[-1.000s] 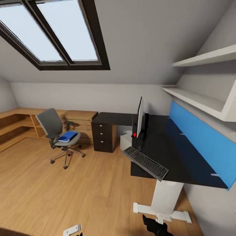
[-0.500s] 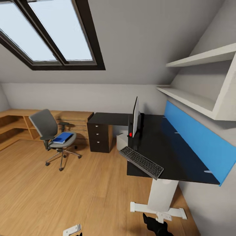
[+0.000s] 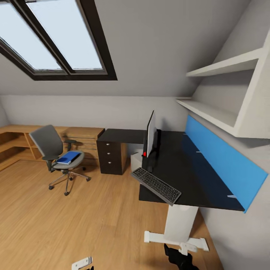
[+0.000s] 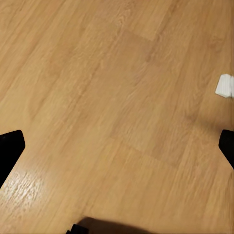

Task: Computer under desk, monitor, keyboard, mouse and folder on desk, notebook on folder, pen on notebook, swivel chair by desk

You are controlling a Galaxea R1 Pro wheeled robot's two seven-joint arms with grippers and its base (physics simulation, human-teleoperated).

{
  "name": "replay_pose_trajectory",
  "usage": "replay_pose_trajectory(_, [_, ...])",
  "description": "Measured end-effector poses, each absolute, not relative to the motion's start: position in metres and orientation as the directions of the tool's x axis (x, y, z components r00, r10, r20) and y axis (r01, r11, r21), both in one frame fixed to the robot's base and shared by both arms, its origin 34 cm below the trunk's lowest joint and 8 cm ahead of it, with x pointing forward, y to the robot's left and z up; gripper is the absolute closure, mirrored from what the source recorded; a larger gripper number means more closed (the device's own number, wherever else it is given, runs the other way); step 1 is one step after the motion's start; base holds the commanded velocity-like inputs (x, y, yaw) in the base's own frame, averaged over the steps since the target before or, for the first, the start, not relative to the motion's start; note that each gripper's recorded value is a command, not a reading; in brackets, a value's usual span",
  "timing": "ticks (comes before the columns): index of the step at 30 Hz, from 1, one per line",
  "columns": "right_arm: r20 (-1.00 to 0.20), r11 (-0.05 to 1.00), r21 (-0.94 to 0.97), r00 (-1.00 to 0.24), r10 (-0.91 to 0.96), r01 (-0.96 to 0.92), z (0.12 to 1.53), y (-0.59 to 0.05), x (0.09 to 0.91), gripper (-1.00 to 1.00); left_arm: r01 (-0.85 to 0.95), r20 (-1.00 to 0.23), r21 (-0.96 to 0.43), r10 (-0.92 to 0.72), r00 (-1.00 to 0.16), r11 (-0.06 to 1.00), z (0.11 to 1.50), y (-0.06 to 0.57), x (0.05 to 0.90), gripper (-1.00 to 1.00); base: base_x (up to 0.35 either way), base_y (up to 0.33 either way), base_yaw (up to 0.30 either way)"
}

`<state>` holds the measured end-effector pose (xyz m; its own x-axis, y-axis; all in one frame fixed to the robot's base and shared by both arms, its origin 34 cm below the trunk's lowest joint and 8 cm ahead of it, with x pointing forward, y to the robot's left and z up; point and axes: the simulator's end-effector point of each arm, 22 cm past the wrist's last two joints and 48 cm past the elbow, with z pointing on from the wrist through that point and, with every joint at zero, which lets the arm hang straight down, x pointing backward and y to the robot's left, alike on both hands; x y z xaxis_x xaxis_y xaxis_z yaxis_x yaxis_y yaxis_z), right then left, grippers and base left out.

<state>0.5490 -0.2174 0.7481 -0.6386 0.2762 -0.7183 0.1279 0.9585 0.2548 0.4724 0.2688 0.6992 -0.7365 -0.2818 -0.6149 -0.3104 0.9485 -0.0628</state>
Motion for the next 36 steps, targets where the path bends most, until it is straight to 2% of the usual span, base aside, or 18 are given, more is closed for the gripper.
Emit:
replay_pose_trajectory(14, [-0.651,0.956,0.178,-0.700,0.293,0.234,0.732,-0.266,0.539,-1.00,-0.317,-0.614,-0.056,-0.283,-0.737,0.947,0.699,0.271,0.472,-1.00,0.000,-0.015,0.000])
replay_pose_trajectory(22, [-0.631,0.959,0.136,-0.725,0.276,0.247,0.777,-0.329,0.595,-1.00,-0.320,-0.615,-0.054,-0.284,-0.736,0.946,0.699,0.273,0.471,-1.00,0.000,0.000,0.000])
replay_pose_trajectory(36, [-0.730,0.963,0.049,-0.649,0.215,0.265,0.892,-0.379,0.668,-1.00,-0.318,-0.615,-0.057,-0.284,-0.736,0.947,0.699,0.272,0.472,-1.00,0.000,0.000,0.000])
